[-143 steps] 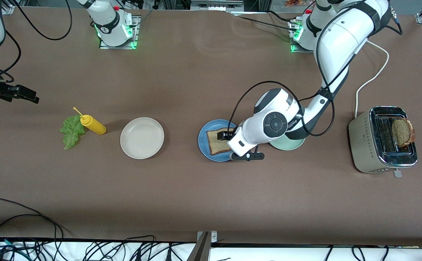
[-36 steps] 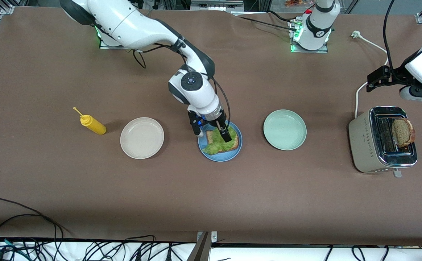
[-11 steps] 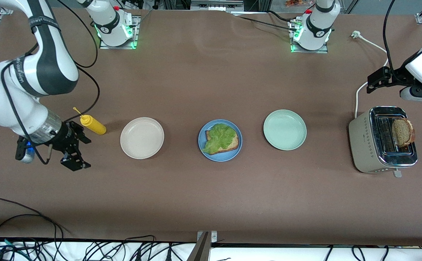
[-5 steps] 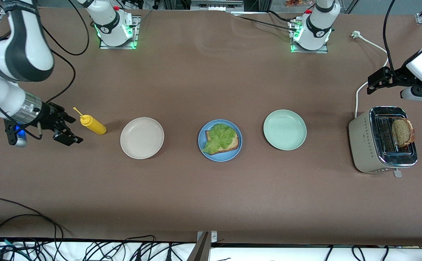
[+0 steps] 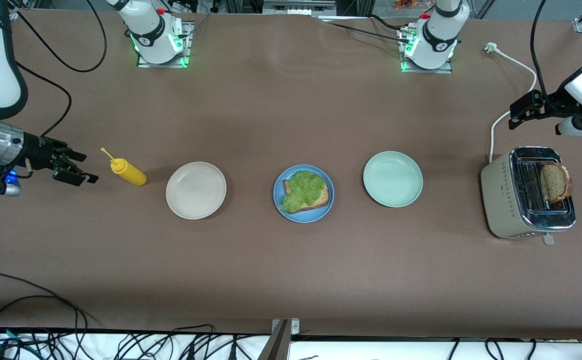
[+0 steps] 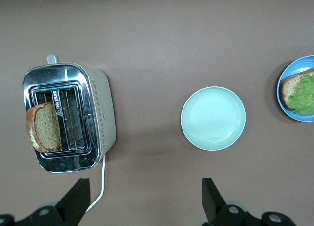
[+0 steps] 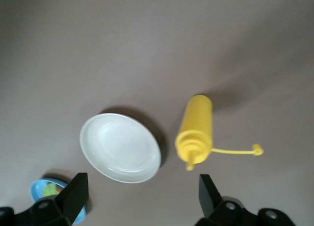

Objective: Make sandwich in blue plate with both arms
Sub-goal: 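Close the right gripper around the yellow mustard bottle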

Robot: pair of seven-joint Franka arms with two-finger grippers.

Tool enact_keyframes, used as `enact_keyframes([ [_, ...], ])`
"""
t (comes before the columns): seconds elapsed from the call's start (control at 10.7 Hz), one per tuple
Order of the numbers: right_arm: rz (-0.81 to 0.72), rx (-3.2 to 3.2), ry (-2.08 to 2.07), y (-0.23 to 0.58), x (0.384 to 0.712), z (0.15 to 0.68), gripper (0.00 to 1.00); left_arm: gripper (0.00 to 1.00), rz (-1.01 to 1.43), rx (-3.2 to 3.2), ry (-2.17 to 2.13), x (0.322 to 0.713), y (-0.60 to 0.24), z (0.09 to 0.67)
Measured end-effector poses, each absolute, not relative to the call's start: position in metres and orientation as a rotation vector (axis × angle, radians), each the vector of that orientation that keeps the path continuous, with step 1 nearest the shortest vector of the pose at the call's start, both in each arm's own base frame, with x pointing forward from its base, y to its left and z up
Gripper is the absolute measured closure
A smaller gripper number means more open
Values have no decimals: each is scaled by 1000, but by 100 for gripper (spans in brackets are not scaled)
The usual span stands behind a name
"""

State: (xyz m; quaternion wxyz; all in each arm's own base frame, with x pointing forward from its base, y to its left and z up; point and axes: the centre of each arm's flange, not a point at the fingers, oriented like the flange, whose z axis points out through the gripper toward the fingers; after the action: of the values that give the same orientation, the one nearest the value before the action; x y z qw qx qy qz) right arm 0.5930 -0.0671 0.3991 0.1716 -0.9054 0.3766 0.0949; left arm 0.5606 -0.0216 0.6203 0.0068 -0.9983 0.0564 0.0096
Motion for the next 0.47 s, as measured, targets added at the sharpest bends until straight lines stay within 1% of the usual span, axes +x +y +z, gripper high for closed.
enact_keyframes([
  [0.28,311,-2480,923,-96,574,370,0,0,47,-3147,170,558,-21,621],
  [0.47,335,-2372,938,-135,557,351,0,0,85,-3149,169,555,-21,620],
])
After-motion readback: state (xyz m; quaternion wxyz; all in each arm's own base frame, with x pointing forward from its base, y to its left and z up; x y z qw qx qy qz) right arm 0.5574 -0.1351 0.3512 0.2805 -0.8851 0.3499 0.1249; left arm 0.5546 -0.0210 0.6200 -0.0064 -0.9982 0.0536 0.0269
